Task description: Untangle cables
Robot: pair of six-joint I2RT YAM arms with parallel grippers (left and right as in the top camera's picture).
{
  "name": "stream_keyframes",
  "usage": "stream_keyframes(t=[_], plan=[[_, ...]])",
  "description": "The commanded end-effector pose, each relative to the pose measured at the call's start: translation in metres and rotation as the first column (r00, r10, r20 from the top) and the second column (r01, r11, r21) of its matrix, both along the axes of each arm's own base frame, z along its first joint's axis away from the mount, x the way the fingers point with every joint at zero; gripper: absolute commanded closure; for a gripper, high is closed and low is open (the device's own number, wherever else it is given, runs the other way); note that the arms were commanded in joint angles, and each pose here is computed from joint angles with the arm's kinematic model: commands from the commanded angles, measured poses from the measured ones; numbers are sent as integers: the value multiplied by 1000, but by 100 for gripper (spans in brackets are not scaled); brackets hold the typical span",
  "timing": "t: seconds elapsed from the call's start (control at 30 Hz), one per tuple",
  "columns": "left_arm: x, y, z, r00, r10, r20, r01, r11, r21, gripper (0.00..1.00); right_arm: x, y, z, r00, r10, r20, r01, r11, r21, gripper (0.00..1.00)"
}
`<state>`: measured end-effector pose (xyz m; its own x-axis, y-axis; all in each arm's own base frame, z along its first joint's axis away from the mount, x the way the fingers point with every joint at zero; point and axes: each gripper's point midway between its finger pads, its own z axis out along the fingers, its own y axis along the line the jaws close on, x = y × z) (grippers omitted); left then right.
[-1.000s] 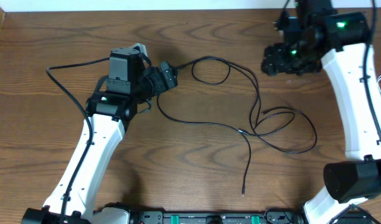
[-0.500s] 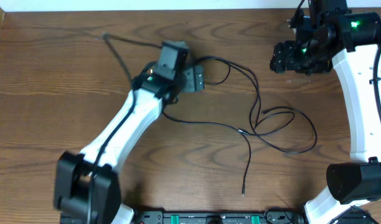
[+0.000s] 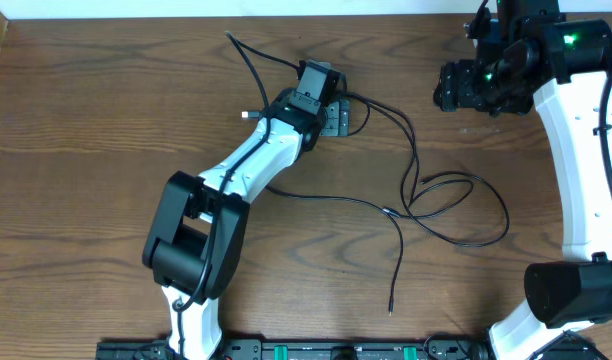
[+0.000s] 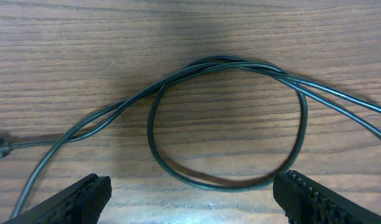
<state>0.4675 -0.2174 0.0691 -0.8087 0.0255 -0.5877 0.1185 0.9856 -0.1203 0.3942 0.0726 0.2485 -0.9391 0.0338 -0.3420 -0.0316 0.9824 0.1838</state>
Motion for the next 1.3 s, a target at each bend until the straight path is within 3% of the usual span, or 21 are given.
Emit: stream_keyframes(t=[0.0, 0.33, 0.53, 0.57, 0.67, 0.73, 0.77, 0.8, 0.87, 0.97, 1.1, 1.17, 1.27], plan=[[6, 1, -13, 1000, 20, -2, -19, 1000, 17, 9, -3, -3, 8, 1000, -16, 19, 16, 1000, 0, 23], [13, 7, -70, 998, 47, -34, -44, 996, 79, 11, -1, -3, 9, 1000, -16, 27, 16, 1000, 0, 19], [15, 18, -91, 996, 84, -32, -79, 987, 143, 21, 0, -3, 9, 999, -15, 32, 15, 1000, 0, 16], [13, 19, -95, 996, 84, -39, -78, 986, 147, 28, 1, -2, 10, 999, -15, 37, 15, 1000, 1, 16], [8, 18, -105, 993, 98, -71, -88, 987, 138, 62, 4, -2, 11, 999, -15, 49, 15, 1000, 3, 14], [5, 17, -107, 992, 90, -89, -78, 988, 132, 75, 4, -2, 11, 999, -16, 51, 15, 1000, 3, 14], [2, 19, -107, 991, 91, -99, -77, 987, 139, 87, 4, -2, 11, 999, -15, 51, 15, 1000, 3, 14], [0, 20, -107, 990, 92, -111, -75, 986, 146, 92, 4, -2, 11, 999, -15, 51, 15, 1000, 4, 14], [-10, 27, -104, 984, 98, -150, -72, 983, 171, 93, 4, -2, 11, 999, -15, 50, 14, 1000, 3, 16], [-25, 40, -70, 977, 112, -184, -76, 979, 191, 93, 3, -2, 7, 999, -15, 40, 15, 1000, 3, 22], [-29, 43, 9, 990, 107, -97, -93, 986, 136, 93, -3, 17, -10, 1000, 25, -16, -24, 995, 100, 24], [-39, 31, 60, 997, 52, -53, -51, 998, 21, 93, -9, 40, -29, 995, 81, -55, -69, 979, 189, 20], [-51, 18, 97, 1000, -10, -21, 8, 996, -83, 93, -15, 64, -46, 987, 142, -76, -115, 951, 286, 19]])
